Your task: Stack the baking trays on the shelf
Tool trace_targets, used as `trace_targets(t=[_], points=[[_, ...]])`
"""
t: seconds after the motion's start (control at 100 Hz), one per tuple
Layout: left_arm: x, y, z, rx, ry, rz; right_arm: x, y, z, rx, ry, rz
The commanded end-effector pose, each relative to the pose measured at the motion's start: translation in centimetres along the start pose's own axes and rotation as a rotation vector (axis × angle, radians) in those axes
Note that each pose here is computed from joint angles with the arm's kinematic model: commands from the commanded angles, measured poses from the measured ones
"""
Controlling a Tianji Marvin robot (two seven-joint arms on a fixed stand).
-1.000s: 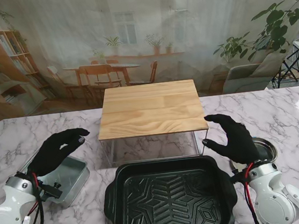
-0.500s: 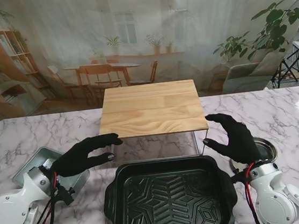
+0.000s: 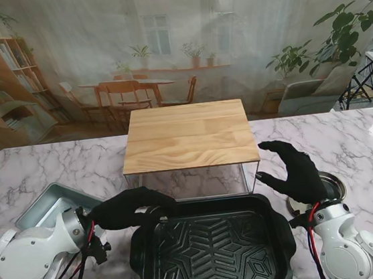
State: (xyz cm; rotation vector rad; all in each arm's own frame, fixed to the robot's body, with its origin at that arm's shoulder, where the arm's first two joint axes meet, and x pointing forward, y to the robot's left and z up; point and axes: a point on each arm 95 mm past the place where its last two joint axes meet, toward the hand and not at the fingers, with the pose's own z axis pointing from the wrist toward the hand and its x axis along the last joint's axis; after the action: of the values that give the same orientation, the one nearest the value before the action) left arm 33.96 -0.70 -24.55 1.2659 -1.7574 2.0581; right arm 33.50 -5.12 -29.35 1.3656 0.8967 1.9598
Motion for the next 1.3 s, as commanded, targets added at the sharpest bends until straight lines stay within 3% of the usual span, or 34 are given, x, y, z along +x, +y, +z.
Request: trace_targets(t=[0.0, 0.21, 0.44, 0.7, 1.29], points=[[-1.1, 1.1, -0.2, -0.028, -0.029, -0.038, 0.0, -0.2, -0.1, 0.004, -0.004, 0.004], [-2.5, 3.0, -0.3, -0.078, -0.052, -0.094, 0.1, -0.3, 0.0, 0.011, -0.007, 0.004], [-4.1, 4.3, 0.2, -0.164, -0.079, -0.007, 0.1, -0.3, 0.0, 0.011, -0.01, 0.006], [-5.7, 5.3, 1.1, -0.205, -0.117, 0.035, 0.1, -0.5, 0.1, 0.017, -0.013, 0.006], [-7.8, 5.6, 1.2, -0.303, -0.132, 0.187, 0.0, -0.6, 0.2, 0.019, -0.023, 0.009]])
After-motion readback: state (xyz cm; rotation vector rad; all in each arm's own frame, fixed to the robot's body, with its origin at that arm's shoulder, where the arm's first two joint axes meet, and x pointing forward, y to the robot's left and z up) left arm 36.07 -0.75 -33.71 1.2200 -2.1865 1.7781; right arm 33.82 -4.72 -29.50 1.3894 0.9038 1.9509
